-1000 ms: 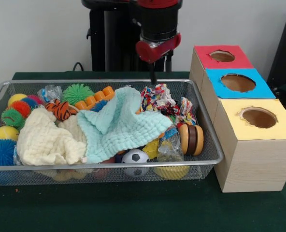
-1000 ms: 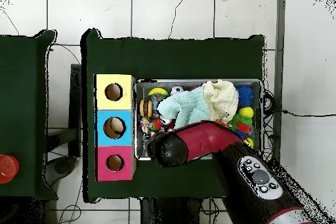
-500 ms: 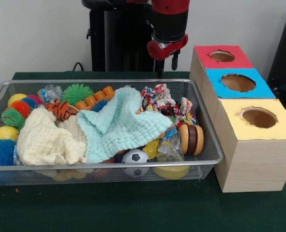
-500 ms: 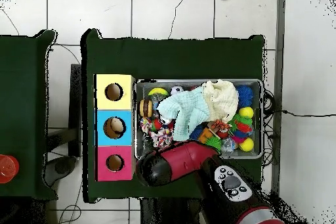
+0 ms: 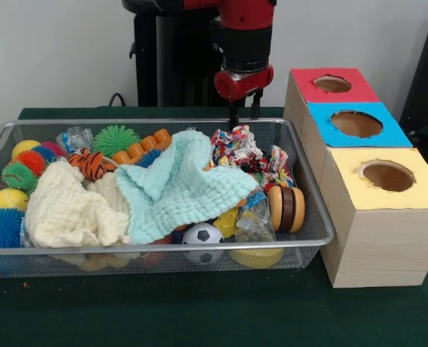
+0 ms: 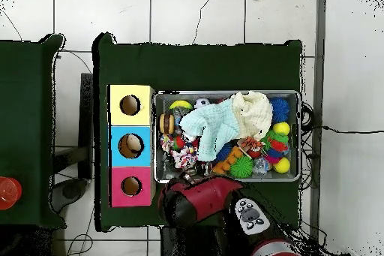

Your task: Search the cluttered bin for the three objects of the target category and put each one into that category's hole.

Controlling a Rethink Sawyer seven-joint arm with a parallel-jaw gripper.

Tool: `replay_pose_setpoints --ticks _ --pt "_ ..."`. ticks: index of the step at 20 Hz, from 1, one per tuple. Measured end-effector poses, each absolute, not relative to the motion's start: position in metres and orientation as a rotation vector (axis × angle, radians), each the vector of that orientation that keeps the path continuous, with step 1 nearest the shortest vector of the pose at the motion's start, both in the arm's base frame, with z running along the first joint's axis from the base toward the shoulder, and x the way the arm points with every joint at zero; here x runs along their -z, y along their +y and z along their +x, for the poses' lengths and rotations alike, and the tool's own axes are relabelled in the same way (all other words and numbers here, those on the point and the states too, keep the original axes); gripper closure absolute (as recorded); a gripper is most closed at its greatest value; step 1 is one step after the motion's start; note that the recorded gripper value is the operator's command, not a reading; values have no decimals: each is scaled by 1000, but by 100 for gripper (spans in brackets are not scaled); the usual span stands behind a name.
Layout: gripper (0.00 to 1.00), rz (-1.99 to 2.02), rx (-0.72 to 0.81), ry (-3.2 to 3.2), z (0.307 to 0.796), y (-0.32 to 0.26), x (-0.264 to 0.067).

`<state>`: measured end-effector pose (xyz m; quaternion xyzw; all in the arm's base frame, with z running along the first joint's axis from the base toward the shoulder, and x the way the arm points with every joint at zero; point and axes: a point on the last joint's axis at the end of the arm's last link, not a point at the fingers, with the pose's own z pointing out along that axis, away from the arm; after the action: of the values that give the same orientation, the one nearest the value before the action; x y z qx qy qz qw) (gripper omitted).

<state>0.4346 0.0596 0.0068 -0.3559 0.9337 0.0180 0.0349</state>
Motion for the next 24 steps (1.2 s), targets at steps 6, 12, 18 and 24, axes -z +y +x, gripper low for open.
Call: replay_pose_setpoints --ticks 6,12,18,24 --pt "0 -1114 3 2833 423 61 -10" --pt "0 -1117 55 2757 415 62 -4" --pt "0 -1099 73 2704 415 61 -7" --pt "0 -1080 72 2724 414 56 -15"
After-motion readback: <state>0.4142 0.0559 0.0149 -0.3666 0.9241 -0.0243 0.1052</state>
